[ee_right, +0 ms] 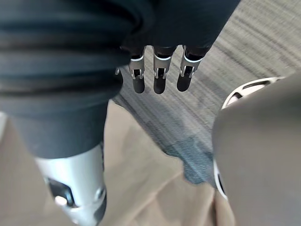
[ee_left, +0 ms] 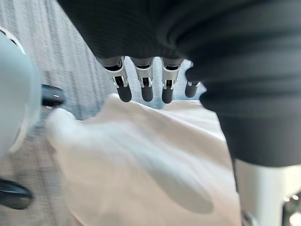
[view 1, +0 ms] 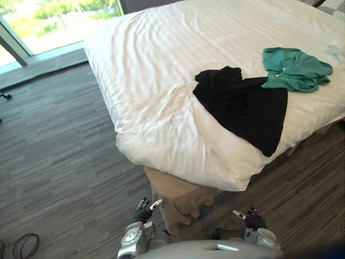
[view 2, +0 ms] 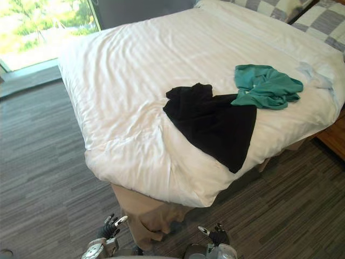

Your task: Tidy the bed and pick cloth on bed and put in laundry

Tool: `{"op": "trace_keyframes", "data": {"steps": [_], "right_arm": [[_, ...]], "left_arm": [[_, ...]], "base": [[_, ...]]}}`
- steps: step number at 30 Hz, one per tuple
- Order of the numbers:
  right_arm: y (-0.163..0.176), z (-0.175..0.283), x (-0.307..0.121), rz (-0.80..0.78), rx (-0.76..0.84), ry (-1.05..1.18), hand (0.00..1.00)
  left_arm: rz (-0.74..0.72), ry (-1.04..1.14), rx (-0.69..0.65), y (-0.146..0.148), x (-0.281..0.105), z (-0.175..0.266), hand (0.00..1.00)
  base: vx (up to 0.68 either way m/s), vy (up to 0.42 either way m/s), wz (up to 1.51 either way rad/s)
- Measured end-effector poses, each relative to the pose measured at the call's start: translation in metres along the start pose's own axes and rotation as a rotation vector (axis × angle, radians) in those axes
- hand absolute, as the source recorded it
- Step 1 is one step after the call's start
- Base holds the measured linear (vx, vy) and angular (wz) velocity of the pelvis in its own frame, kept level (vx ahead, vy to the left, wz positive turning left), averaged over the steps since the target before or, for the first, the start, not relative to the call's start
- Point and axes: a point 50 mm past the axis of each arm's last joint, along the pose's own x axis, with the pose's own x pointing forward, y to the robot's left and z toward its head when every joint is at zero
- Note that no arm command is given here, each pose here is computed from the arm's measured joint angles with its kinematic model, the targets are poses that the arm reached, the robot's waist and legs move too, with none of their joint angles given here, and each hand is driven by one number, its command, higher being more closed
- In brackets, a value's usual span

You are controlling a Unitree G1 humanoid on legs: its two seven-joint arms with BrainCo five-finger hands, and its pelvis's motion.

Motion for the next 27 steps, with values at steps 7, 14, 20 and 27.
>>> {"op": "trace_keyframes", "data": {"steps": [7, 14, 20, 27], "right_arm": [[0.002, -0.003, -0.001, 0.001, -0.011, 0.0, 0.0], [0.004, -0.004, -0.001, -0.001, -0.03, 0.003, 0.0], [0.004, -0.004, -0.001, 0.0, -0.029, 0.005, 0.0], [-0.004, -0.006, -0.001, -0.015, -0.005, 0.011, 0.0]], "left_arm": [[0.035, 0.049, 0.006, 0.011, -0.004, -0.011, 0.0], [0.063, 0.072, -0.149, 0.018, -0.006, -0.016, 0.0], [0.196, 0.077, -0.443, 0.035, -0.013, -0.027, 0.0], [0.519, 0.017, -0.754, 0.071, -0.031, -0.043, 0.0]], "base": [[0.05, 0.019, 0.1], [-0.03, 0.007, -0.01], [-0.11, 0.016, 0.08], [-0.17, 0.01, 0.21]]}}
